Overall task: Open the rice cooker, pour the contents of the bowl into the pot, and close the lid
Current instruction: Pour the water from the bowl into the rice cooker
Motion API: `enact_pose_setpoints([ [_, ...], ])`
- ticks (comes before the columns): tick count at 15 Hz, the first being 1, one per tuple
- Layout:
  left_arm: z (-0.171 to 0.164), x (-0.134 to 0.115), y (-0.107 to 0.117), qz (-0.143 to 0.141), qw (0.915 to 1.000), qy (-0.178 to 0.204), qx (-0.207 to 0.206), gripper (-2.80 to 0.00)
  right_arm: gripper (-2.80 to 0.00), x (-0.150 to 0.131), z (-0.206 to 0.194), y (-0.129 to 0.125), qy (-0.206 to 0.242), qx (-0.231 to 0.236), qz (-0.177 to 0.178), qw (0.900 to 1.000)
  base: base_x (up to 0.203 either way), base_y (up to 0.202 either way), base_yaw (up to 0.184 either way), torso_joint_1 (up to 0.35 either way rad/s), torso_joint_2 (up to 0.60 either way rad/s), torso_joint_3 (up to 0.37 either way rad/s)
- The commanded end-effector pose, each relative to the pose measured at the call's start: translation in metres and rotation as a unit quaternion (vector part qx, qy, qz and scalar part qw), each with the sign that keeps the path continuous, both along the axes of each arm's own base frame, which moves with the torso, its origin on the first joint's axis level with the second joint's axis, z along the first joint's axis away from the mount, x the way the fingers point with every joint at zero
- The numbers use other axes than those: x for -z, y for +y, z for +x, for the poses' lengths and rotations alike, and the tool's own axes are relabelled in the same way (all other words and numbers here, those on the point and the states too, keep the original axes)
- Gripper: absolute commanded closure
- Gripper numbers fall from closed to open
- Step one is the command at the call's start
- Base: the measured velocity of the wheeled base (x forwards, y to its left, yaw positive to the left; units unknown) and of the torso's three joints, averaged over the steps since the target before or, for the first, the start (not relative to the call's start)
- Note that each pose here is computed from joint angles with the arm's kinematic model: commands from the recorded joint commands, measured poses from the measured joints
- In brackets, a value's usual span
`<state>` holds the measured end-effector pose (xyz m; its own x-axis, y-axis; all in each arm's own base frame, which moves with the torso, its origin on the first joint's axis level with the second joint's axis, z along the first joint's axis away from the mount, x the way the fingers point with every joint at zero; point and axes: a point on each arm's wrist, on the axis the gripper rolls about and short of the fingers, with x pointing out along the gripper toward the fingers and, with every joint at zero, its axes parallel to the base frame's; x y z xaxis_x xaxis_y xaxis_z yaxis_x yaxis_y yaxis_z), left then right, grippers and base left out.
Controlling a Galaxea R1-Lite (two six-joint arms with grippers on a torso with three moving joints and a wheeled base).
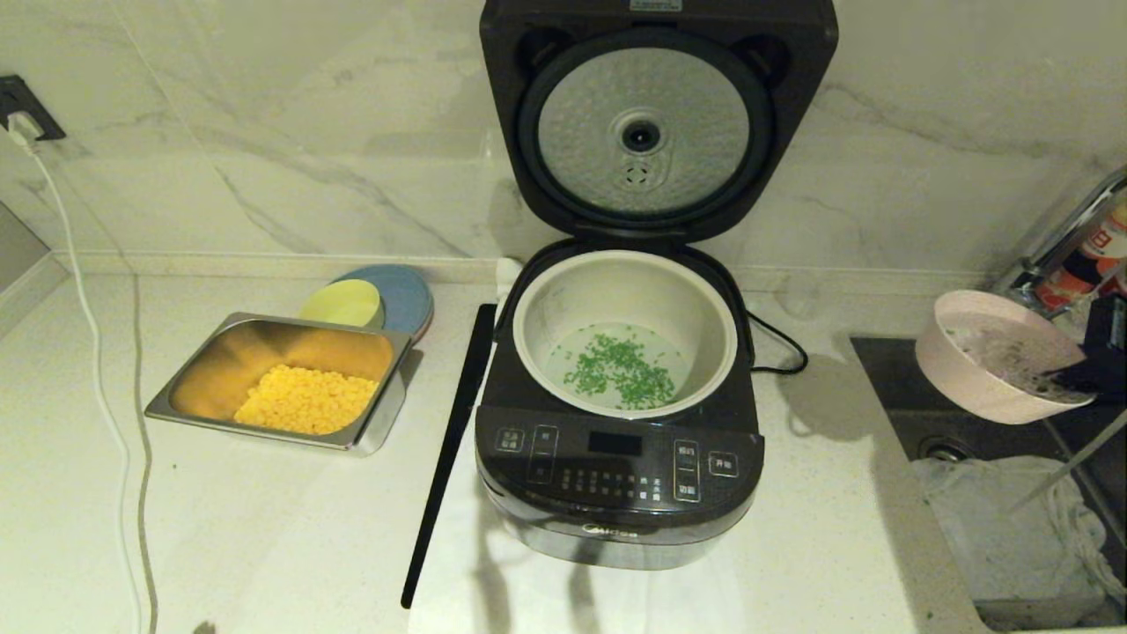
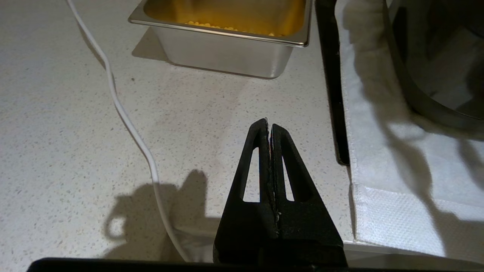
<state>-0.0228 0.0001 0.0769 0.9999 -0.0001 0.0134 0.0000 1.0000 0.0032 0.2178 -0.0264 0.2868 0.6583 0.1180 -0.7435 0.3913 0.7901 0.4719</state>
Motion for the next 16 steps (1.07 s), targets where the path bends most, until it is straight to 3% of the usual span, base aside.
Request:
enact_pose_setpoints([
  [1, 0.001, 0.003, 0.000, 0.000, 1.0000, 0.004, 0.000, 0.00, 0.00, -0.021, -0.016, 0.031, -0.020, -0.065, -0.004, 0.998, 0.000, 0.000, 0.000, 0.000, 0.00, 0.000],
  [8, 0.001, 0.003, 0.000, 0.000, 1.0000, 0.004, 0.000, 0.00, 0.00, -0.040, 0.004, 0.112, -0.046, -0.183, -0.060, 0.980, 0.000, 0.000, 0.000, 0.000, 0.00, 0.000],
  [16, 0.001, 0.003, 0.000, 0.000, 1.0000, 0.004, 0.000, 0.00, 0.00, -0.027, 0.041, 0.188, -0.048, -0.217, -0.081, 0.972, 0.000, 0.000, 0.000, 0.000, 0.00, 0.000],
])
